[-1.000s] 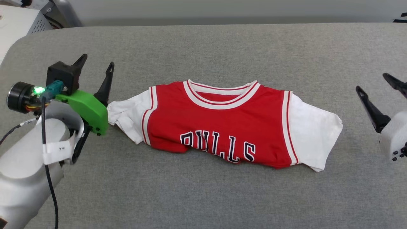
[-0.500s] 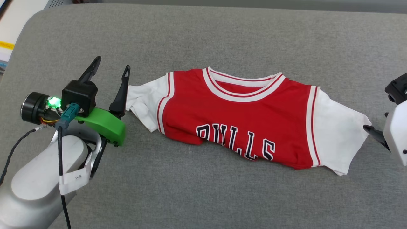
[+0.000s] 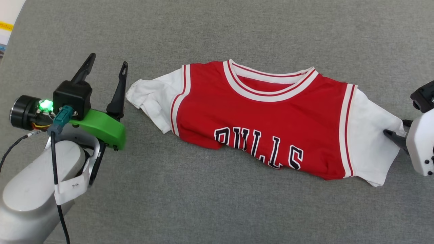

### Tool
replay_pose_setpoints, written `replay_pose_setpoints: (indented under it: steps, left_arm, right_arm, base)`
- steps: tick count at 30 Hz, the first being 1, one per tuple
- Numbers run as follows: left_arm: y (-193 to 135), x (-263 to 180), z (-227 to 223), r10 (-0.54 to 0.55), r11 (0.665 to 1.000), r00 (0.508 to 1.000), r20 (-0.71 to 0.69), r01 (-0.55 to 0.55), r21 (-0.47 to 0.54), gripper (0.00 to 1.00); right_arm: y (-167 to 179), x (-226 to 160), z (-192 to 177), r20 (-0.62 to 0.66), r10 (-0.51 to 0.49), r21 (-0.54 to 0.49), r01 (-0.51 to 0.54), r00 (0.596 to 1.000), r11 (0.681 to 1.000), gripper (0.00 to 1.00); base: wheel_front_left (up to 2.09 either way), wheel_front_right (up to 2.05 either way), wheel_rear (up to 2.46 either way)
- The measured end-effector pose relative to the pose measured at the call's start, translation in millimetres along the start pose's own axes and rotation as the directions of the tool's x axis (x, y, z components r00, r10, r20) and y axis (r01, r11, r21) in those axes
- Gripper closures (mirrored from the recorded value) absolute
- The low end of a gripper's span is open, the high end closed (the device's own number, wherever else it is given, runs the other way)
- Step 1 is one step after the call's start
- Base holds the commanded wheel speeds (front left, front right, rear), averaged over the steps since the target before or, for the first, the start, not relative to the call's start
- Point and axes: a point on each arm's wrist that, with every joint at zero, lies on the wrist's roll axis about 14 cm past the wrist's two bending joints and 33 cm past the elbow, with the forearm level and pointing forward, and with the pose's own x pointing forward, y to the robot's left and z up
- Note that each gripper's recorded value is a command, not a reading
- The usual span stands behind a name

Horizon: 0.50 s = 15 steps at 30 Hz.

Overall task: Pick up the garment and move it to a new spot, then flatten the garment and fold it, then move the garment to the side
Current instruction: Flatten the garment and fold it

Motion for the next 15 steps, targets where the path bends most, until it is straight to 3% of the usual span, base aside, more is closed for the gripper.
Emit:
replay_pose_setpoints:
  steps: [6,10,15]
  left_arm:
    - [2,6,9,-0.055,0.998,0.998,-0.005,0.055,0.014,0.00]
    - [7,23,32,-0.109,0.994,0.994,-0.007,0.109,0.033,0.00]
    - [0,39,40,-0.203,0.978,0.972,-0.117,0.206,0.021,0.00]
  right_arm:
    - [-1,-17,27,0.202,-0.024,0.001,0.024,0.979,1.000,1.00]
    - [-21,-41,46,0.322,-0.091,0.011,0.092,0.942,0.996,1.00]
    - [-36,-65,57,0.400,-0.145,0.026,0.147,0.905,0.989,1.00]
  base:
    - [0.00,0.00,0.00]
    - [0.00,0.00,0.00]
    - [0.00,0.00,0.00]
